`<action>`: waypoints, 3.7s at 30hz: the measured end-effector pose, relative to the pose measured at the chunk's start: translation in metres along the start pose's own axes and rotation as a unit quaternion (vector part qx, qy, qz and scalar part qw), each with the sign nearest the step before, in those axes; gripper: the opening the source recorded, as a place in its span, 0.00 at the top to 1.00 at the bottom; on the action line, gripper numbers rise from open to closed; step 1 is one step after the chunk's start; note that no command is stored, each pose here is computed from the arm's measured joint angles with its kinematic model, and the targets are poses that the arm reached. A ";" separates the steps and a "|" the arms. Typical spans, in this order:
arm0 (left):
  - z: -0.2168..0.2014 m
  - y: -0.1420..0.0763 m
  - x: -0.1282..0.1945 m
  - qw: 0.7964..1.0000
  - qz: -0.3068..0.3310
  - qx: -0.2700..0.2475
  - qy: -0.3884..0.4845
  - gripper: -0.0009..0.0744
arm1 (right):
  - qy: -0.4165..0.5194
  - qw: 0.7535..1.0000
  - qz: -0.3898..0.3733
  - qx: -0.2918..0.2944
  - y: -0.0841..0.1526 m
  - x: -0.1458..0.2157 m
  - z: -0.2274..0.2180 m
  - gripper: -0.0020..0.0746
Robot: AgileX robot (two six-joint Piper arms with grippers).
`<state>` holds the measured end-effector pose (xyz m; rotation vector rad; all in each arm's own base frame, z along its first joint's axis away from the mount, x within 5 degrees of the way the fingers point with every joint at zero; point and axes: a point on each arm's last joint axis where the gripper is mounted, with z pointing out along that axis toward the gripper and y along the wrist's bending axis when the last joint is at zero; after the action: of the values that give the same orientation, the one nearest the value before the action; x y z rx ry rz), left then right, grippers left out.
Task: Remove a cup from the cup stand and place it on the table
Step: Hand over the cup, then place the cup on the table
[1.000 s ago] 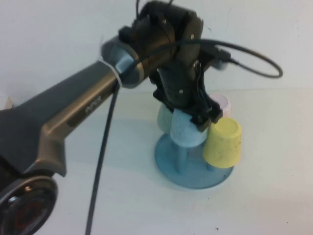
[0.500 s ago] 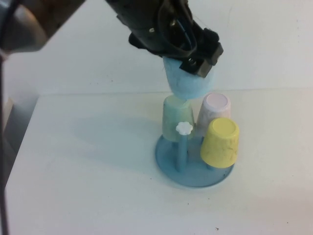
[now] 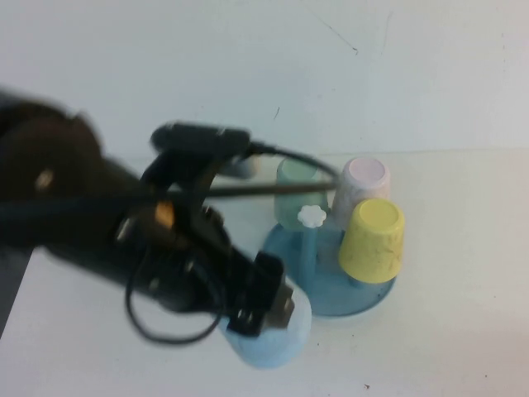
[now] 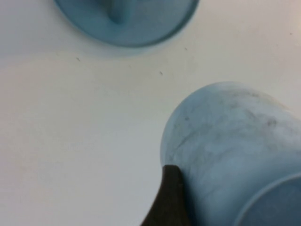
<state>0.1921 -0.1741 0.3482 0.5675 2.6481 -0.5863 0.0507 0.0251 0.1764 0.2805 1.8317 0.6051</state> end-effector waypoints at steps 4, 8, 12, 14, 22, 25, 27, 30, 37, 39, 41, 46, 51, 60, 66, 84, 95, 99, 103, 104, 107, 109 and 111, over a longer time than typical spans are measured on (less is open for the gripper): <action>0.007 0.004 0.027 0.998 -0.046 0.044 -0.022 0.24 | 0.000 0.999 -0.023 -0.023 0.004 0.000 0.000 0.98; 0.019 0.002 0.034 0.991 -0.091 0.086 -0.038 0.24 | -0.002 0.997 -0.036 -0.072 0.013 0.000 -0.001 0.98; 0.019 -0.002 0.023 0.981 -0.113 0.134 -0.088 0.24 | -0.018 0.991 -0.064 -0.120 0.022 -0.002 -0.003 0.97; 0.018 -0.001 0.017 0.974 -0.120 0.159 -0.106 0.24 | -0.032 0.987 -0.080 -0.135 0.026 -0.005 -0.004 0.95; 0.014 0.021 -0.016 0.921 -0.182 0.299 -0.173 0.24 | -0.035 0.980 -0.092 -0.174 0.039 -0.021 0.001 0.60; 0.021 0.028 -0.027 0.896 -0.178 0.364 -0.180 0.24 | -0.026 0.972 -0.127 -0.195 0.048 -0.031 0.006 0.48; 0.032 0.029 -0.030 0.891 -0.169 0.389 -0.162 0.24 | -0.011 0.964 -0.153 -0.217 0.055 -0.038 0.010 0.44; 0.050 0.033 -0.032 0.888 -0.173 0.405 -0.133 0.24 | 0.008 0.948 -0.190 -0.254 0.067 -0.050 0.017 0.42; 0.070 0.035 -0.035 0.878 -0.169 0.440 -0.082 0.24 | 0.047 0.919 -0.240 -0.309 0.083 -0.081 0.051 0.42; 0.065 0.032 -0.040 0.878 -0.148 0.446 -0.092 0.24 | 0.070 0.909 -0.233 -0.337 0.084 -0.084 0.064 0.42; 0.060 0.030 -0.045 0.876 -0.133 0.452 -0.099 0.24 | 0.091 0.898 -0.221 -0.369 0.085 -0.086 0.077 0.42; 0.048 0.025 -0.056 0.873 -0.107 0.461 -0.117 0.24 | 0.116 0.878 -0.199 -0.419 0.086 -0.095 0.105 0.42; 0.046 0.024 -0.059 0.873 -0.105 0.460 -0.124 0.24 | 0.123 0.875 -0.195 -0.426 0.086 -0.107 0.130 0.42; 0.046 0.025 -0.059 0.873 -0.106 0.459 -0.128 0.24 | 0.120 0.835 -0.227 -0.486 0.119 -0.116 0.146 0.43; 0.046 0.025 -0.059 0.872 -0.104 0.461 -0.127 0.24 | 0.123 0.825 -0.239 -0.497 0.132 -0.115 0.151 0.67; 0.044 0.026 -0.061 0.872 -0.078 0.458 -0.154 0.24 | 0.125 0.823 -0.229 -0.505 0.135 -0.114 0.150 0.91; 0.031 0.063 -0.064 0.873 -0.073 0.446 -0.183 0.09 | 0.121 0.825 -0.242 -0.495 0.134 -0.115 0.152 0.93; 0.025 0.082 -0.067 0.875 -0.098 0.430 -0.201 0.08 | 0.141 0.830 -0.265 -0.469 0.135 -0.119 0.148 0.93; 0.025 0.097 -0.063 0.890 -0.094 0.401 -0.195 0.21 | 0.196 0.831 -0.341 -0.393 0.135 -0.132 0.136 0.93; 0.026 0.099 -0.062 0.897 -0.089 0.391 -0.188 0.30 | 0.208 0.830 -0.358 -0.372 0.134 -0.136 0.134 0.93; 0.029 0.105 -0.056 0.915 -0.071 0.363 -0.164 0.68 | 0.251 0.823 -0.410 -0.303 0.135 -0.155 0.124 0.93; 0.032 0.107 -0.052 0.924 -0.054 0.347 -0.149 0.84 | 0.291 0.814 -0.433 -0.255 0.134 -0.168 0.118 0.93; 0.035 0.109 -0.048 0.935 -0.039 0.328 -0.131 0.93 | 0.332 0.806 -0.444 -0.204 0.129 -0.177 0.116 0.93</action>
<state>0.2920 -0.1146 0.3046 0.5104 2.1929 -1.4813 0.2058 0.0802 0.3615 -1.1741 2.1263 0.4074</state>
